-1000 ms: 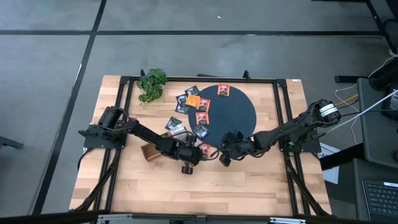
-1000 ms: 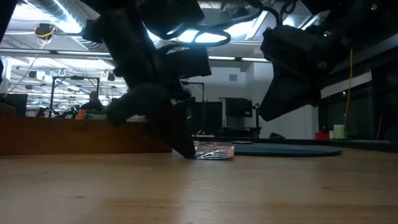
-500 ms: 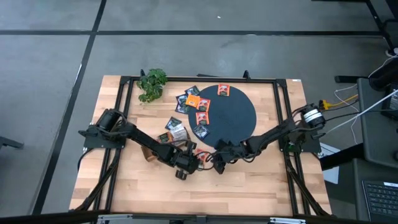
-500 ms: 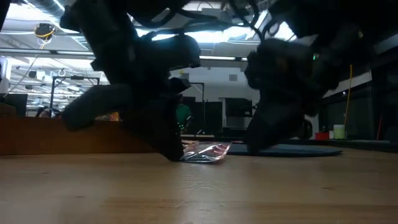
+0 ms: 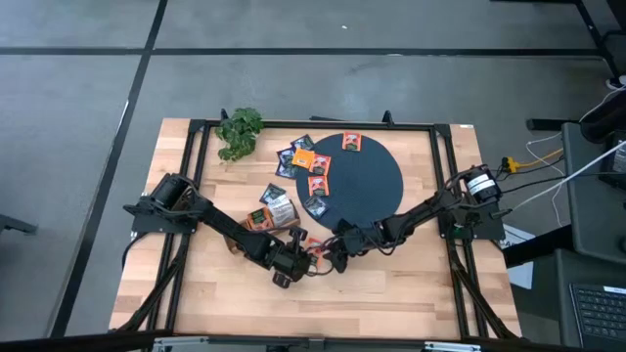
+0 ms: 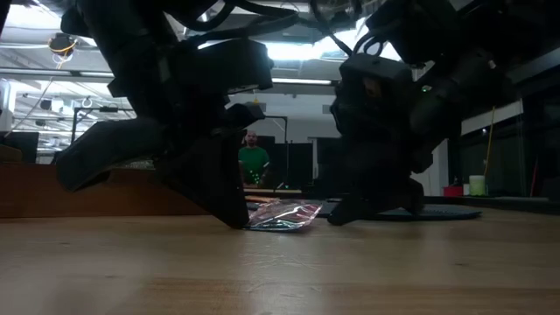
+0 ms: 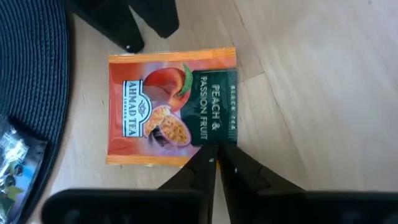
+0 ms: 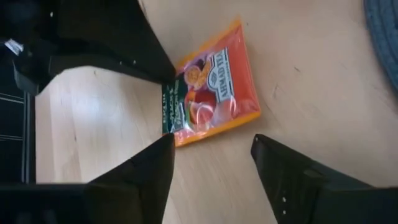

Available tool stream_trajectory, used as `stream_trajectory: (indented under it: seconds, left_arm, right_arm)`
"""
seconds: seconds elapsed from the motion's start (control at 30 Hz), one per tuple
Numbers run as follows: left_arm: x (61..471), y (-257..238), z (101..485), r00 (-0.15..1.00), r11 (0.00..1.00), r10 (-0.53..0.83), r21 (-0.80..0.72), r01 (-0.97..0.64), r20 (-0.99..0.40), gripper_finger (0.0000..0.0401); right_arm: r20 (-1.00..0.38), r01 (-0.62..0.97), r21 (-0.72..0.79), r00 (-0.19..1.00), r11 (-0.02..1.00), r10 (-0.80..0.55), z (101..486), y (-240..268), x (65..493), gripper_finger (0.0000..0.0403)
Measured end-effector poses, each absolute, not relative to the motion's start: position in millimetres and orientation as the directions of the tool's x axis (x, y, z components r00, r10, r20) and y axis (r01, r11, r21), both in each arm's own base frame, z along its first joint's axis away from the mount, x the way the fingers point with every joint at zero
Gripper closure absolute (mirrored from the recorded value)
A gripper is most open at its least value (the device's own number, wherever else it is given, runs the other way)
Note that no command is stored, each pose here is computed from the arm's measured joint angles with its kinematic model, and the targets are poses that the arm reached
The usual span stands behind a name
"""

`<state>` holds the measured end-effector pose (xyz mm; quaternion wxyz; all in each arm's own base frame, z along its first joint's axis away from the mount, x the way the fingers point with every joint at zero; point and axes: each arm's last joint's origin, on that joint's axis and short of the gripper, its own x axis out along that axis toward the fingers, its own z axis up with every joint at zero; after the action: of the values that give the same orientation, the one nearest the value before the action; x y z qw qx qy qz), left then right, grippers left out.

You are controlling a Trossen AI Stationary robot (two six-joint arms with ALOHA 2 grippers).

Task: Pick & Place Tea
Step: Put the orange tea bag into the middle section of the wooden organizer

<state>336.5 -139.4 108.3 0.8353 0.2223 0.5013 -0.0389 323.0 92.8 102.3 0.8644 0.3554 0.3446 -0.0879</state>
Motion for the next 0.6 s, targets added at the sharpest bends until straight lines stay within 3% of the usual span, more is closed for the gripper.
stream_trajectory:
  seconds: [0.37, 0.6]
  left_arm:
    - [338.5, -139.2, 107.7, 0.521, 0.892, 0.185, 0.365, 0.267, -0.833, 0.0384]
    - [340.0, -137.5, 108.1, 0.542, 0.892, 0.239, 0.403, 0.205, -0.805, 0.0393]
  right_arm:
    - [-0.639, 0.41, 0.544, 0.768, 0.732, 0.044, 102.7, 78.0, 328.1, 0.0199]
    - [-0.638, 0.401, 0.534, 0.769, 0.745, 0.044, 102.7, 77.2, 328.3, 0.0251]
